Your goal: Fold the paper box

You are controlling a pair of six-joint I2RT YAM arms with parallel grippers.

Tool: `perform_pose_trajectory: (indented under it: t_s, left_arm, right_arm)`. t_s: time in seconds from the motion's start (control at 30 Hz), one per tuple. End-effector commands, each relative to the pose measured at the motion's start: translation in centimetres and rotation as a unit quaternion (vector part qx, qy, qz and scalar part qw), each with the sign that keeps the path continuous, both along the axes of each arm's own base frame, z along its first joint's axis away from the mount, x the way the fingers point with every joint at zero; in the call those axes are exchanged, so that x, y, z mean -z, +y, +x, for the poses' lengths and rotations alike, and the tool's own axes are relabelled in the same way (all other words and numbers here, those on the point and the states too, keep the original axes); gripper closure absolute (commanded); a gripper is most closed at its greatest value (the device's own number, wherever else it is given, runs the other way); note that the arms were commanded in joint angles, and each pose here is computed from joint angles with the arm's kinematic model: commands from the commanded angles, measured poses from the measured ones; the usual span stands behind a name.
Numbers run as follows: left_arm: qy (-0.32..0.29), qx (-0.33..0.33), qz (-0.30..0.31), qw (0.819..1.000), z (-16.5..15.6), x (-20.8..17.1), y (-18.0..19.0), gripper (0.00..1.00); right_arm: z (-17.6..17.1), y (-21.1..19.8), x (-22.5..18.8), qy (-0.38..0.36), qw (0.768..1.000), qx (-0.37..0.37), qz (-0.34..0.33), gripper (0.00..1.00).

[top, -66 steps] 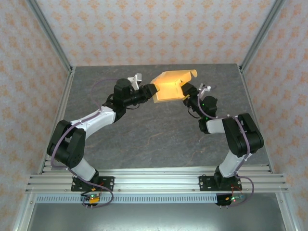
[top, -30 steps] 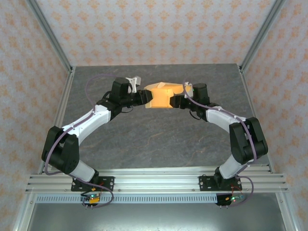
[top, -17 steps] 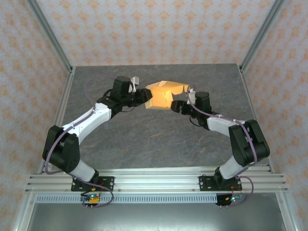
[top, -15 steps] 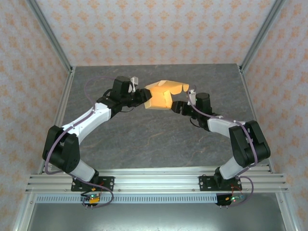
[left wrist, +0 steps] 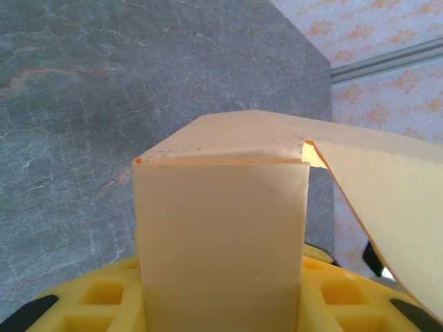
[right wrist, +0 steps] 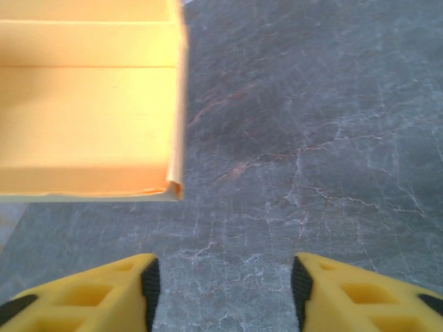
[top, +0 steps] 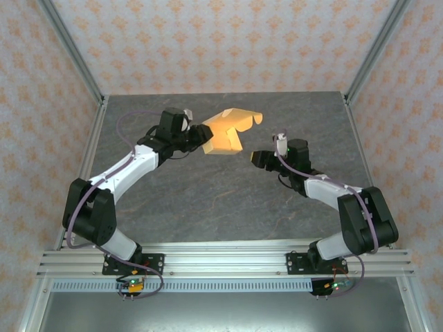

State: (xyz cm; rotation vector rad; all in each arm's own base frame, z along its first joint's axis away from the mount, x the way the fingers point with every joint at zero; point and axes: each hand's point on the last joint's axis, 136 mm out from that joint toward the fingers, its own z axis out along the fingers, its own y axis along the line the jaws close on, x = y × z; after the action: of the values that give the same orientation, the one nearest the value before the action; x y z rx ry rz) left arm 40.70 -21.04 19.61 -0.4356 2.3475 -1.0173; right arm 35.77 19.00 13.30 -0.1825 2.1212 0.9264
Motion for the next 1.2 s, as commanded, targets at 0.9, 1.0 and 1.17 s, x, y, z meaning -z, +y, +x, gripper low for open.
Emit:
perform_pose_trajectory:
  t_s: [0.9,1.0,1.17]
  left_arm:
    - [-0.065,0.097,-0.017,0.993,-1.1,-2.7,-2.6,0.73]
    - [-0.062,0.086,-0.001,0.994,-1.1,-2.3,-2.1,0.73]
    - [-0.064,0.075,0.003,0.995,-1.0,-2.3,-1.7,0.73]
  right_arm:
    - [3.8,4.7,-2.6,0.016,0.998,-0.065,-0.007,0.56]
    - [3.7,4.1,-3.1,0.026,0.997,-0.071,-0.005,0.53]
    - [3.3,3.1,-3.0,0.04,0.995,-0.087,-0.014,0.48]
